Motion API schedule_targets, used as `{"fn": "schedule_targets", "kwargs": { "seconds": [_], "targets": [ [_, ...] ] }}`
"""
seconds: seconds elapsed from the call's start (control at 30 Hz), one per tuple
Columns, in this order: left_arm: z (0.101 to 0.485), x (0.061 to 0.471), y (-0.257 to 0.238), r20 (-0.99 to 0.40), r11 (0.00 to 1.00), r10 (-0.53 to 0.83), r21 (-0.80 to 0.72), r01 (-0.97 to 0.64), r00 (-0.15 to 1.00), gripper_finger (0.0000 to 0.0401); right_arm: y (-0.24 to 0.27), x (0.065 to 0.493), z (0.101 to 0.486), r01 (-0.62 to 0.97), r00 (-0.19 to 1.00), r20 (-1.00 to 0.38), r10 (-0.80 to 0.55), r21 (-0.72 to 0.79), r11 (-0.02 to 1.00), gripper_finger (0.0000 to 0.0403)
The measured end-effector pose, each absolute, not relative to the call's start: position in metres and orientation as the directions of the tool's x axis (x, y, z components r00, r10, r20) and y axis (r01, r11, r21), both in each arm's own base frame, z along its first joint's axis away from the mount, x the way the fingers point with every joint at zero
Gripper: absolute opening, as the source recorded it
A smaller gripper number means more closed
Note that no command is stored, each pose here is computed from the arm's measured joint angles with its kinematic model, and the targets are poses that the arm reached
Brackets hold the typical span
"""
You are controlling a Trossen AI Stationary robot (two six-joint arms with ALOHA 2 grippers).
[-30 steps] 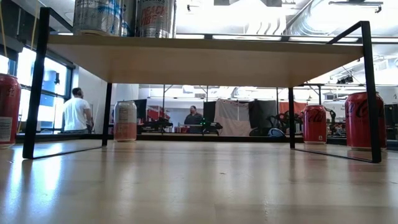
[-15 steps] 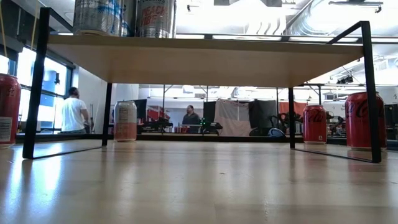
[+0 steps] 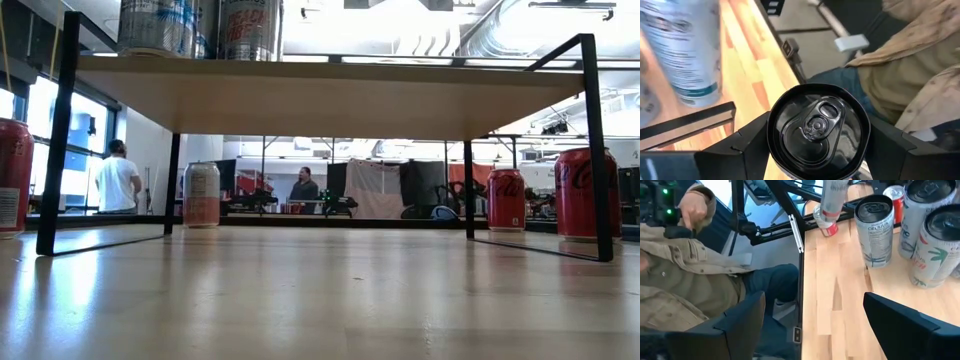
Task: Place canned beverage on shelf
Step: Put the white pink soda can aligned with the other white pink soda cans on the shelf
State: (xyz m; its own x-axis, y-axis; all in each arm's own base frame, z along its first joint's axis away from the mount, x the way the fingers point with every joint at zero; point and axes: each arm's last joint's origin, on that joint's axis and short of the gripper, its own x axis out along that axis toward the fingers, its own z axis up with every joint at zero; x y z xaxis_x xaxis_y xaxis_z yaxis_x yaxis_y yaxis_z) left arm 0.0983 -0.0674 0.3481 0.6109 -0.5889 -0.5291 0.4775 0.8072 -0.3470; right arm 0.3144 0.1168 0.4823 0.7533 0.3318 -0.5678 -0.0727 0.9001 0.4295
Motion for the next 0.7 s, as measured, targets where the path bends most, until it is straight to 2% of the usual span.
{"fn": "schedule_targets", "kwargs": {
  "seconds": [0.37,0.7],
  "targets": [
    [0.328,0.120,-0.152,-0.627,0.819,-0.553,-0.286,0.498,0.549,0.0239,0.120,0.314,0.477,-0.075,0.726,-0.604,0.330,0.407,0.910,0.0323],
    [0.322,0.138,-0.202,-0.661,0.904,-0.381,-0.118,0.412,0.647,0.0239,0.120,0.314,0.477,-0.080,0.722,-0.604,0.338,0.412,0.908,0.0323]
  ]
}}
